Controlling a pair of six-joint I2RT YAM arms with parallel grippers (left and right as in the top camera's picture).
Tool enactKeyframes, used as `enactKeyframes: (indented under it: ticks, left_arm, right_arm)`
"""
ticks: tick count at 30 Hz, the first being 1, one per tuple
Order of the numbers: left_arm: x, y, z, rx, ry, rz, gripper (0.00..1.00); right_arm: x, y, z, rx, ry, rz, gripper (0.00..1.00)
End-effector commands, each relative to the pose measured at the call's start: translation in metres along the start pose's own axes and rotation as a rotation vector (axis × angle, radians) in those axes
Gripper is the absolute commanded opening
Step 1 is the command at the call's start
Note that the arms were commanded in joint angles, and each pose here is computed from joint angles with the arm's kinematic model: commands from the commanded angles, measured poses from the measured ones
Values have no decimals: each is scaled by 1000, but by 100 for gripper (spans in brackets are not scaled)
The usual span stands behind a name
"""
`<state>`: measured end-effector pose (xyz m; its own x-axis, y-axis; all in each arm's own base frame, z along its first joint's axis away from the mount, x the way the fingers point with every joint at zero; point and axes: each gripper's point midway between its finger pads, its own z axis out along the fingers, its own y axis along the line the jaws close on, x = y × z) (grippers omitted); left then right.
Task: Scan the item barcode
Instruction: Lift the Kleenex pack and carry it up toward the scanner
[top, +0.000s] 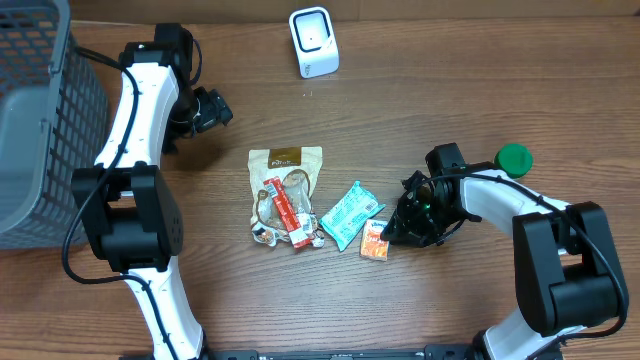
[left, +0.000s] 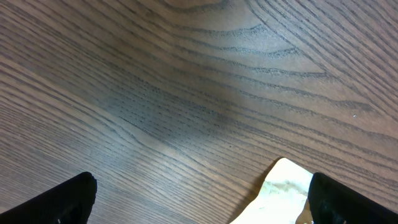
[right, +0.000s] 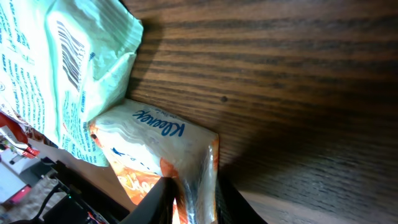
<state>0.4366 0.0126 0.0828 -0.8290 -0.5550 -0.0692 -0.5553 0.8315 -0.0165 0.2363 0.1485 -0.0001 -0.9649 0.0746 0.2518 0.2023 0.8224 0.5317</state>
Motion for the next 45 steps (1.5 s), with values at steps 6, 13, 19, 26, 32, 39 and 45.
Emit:
enactKeyframes:
  ticks: [6, 13, 19, 26, 32, 39, 45]
  left_arm:
    - [-4, -4, -11, 9, -32, 18, 100]
    - [-4, -4, -11, 9, -32, 19, 100]
    - [-4, -4, -11, 9, -32, 18, 100]
    - [-3, -4, -11, 9, -32, 19, 100]
    - [-4, -4, -11, 9, -32, 18, 100]
    - [-4, -4, -11, 9, -32, 19, 100]
    - [-4, -4, -11, 9, -32, 18, 100]
  right_arm:
    - [4, -20, 9, 71, 9, 24, 4]
    - [16, 41, -21, -400, 51, -220, 4]
    - [19, 53, -60, -647, -23, -292, 4]
    - [16, 80, -99, -921, -139, -355, 4]
    - [7, 91, -115, -992, -179, -386, 4]
    - [3, 100, -128, -994, -164, -358, 4]
    - [-4, 113, -147, -994, -161, -351, 4]
